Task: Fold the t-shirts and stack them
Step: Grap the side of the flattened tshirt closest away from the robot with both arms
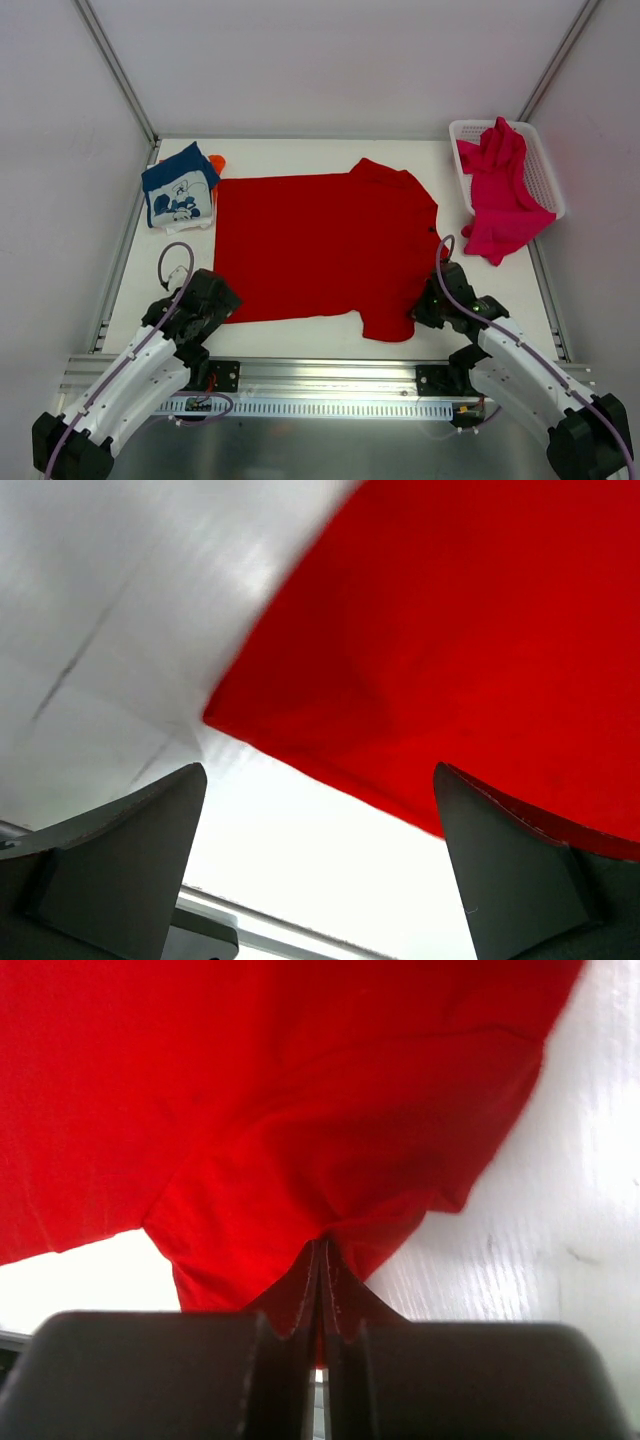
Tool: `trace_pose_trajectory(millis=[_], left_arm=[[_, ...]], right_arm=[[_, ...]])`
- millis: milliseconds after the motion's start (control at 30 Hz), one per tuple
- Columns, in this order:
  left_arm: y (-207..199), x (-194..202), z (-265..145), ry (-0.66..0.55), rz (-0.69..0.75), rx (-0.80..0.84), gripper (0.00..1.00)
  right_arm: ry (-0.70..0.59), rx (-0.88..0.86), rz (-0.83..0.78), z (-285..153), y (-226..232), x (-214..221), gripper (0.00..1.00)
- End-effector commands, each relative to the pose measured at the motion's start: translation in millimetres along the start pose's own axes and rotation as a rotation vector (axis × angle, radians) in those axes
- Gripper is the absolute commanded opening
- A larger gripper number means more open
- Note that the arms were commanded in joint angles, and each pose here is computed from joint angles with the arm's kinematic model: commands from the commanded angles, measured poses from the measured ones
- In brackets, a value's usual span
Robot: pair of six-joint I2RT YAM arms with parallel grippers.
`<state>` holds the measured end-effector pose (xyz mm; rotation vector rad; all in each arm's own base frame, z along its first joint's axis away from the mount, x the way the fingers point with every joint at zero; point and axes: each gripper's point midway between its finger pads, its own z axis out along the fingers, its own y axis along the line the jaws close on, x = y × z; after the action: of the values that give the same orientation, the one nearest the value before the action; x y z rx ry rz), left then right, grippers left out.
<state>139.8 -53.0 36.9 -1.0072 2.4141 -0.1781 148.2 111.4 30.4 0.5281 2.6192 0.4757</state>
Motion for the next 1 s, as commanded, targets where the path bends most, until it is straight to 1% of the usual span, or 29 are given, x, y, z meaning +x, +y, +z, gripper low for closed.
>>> trace_pose_trajectory(millis=[0,33,133,200,300,333,367,400,467,567,600,833,967], left_arm=[[32.0,21.3,10.8,0.081,-0.081,-0.142,0.99],[32.9,20.8,11.7,0.076,-0.084,-0.145,0.98],[31.3,12.7,12.1,0.027,-0.097,-0.122,0.99],[33.5,11.8,13.7,0.025,-0.092,-0.148,0.98],[33.8,10.0,16.2,0.023,-0.073,-0.176,0.87],[34.0,7.4,16.6,0.01,-0.068,-0.178,0.85],[32.0,6.0,17.5,0.002,-0.067,-0.169,0.79],[31.3,4.5,17.6,-0.004,-0.068,-0.167,0.75],[31.0,3.9,18.7,-0.005,-0.059,-0.169,0.72],[30.0,2.8,20.3,-0.012,-0.049,-0.166,0.64],[29.0,2.4,20.5,-0.014,-0.048,-0.162,0.6],[24.5,-2.0,23.7,-0.039,-0.048,-0.139,0.55],[25.6,-0.1,29.9,-0.036,-0.044,-0.146,0.55]], right_arm=[[-0.01,-0.069,-0.039,5.1,15.6,-8.4,0.0],[0.001,-0.067,-0.038,8.3,13.4,-5.8,0.0],[0.027,-0.081,-0.031,14.6,13.2,-2.3,0.0],[0.034,-0.085,-0.028,16.1,12.5,-2.1,0.0],[0.025,-0.086,-0.029,15.8,11.0,-5.3,0.0],[0.024,-0.085,-0.031,16.2,10.0,-5.4,0.0],[0.021,-0.083,-0.025,16.3,9.1,-6.7,0.0],[0.02,-0.083,-0.022,16.4,8.5,-7.1,0.01],[0.023,-0.08,-0.015,17.1,6.8,-6.4,0.0],[0.022,-0.083,-0.01,18.0,7.2,-6.3,0.01],[0.024,-0.083,-0.01,18.1,7.2,-5.9,0.0],[0.026,-0.085,-0.002,18.2,6.8,-5.0,0.0],[0.029,-0.086,0.001,17.4,6.2,-3.4,0.0]])
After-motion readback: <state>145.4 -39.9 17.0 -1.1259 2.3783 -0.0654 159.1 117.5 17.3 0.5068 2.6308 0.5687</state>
